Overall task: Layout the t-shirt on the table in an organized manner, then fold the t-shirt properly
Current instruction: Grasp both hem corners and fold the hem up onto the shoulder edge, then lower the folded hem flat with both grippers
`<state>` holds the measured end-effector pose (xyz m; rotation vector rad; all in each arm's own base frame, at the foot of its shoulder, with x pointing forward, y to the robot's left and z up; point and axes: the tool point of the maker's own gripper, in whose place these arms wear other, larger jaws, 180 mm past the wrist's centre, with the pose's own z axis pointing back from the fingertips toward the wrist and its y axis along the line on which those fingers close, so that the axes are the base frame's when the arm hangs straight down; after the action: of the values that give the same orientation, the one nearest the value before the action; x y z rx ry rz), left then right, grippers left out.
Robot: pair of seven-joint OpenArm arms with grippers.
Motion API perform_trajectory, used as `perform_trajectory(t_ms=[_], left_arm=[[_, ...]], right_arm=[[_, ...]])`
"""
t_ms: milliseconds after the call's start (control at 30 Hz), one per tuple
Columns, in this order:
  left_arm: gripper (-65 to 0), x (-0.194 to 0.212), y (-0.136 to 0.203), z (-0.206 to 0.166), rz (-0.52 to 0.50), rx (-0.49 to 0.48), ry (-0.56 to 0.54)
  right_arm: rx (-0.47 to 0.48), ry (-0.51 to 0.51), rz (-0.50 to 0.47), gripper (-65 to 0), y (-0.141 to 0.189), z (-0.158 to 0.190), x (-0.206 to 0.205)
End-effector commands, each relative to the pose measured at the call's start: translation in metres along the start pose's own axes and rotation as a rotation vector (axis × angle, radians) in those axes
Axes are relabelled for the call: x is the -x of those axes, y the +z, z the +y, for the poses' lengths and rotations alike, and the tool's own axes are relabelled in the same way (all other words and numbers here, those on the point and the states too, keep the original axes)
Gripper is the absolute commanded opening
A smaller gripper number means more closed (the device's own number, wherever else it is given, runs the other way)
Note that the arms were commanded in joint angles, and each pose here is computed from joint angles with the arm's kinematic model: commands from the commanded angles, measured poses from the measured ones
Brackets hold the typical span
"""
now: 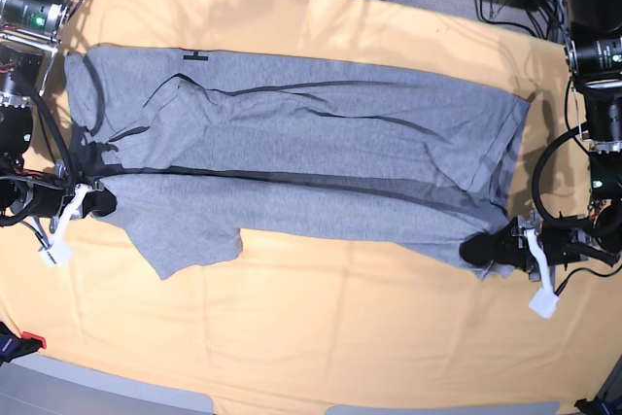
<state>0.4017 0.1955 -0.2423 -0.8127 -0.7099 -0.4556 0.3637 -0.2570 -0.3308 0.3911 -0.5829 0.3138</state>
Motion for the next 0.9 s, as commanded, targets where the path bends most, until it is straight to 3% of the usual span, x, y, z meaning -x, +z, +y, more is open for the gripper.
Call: perform_trajectory(t_ms=[0,433,867], left_arm=[[-65.0,-0.018,0.017,-0.003,-0.041,-0.015,-0.05],[-65.0,0.065,0.021,-0.003,0.128,-0.05,-0.011],[-65.0,0.093,0.019,0.002,0.192,-0.072,0.019]], right_arm=[[0.024,0.03,-0.047,-65.0,0.015,-0.006,-0.019],[0.035,0.029,0.016,-65.0,0.018,-0.011,-0.006],[0.036,0.029,0.028,-65.0,0.02,-0.012,-0.003]])
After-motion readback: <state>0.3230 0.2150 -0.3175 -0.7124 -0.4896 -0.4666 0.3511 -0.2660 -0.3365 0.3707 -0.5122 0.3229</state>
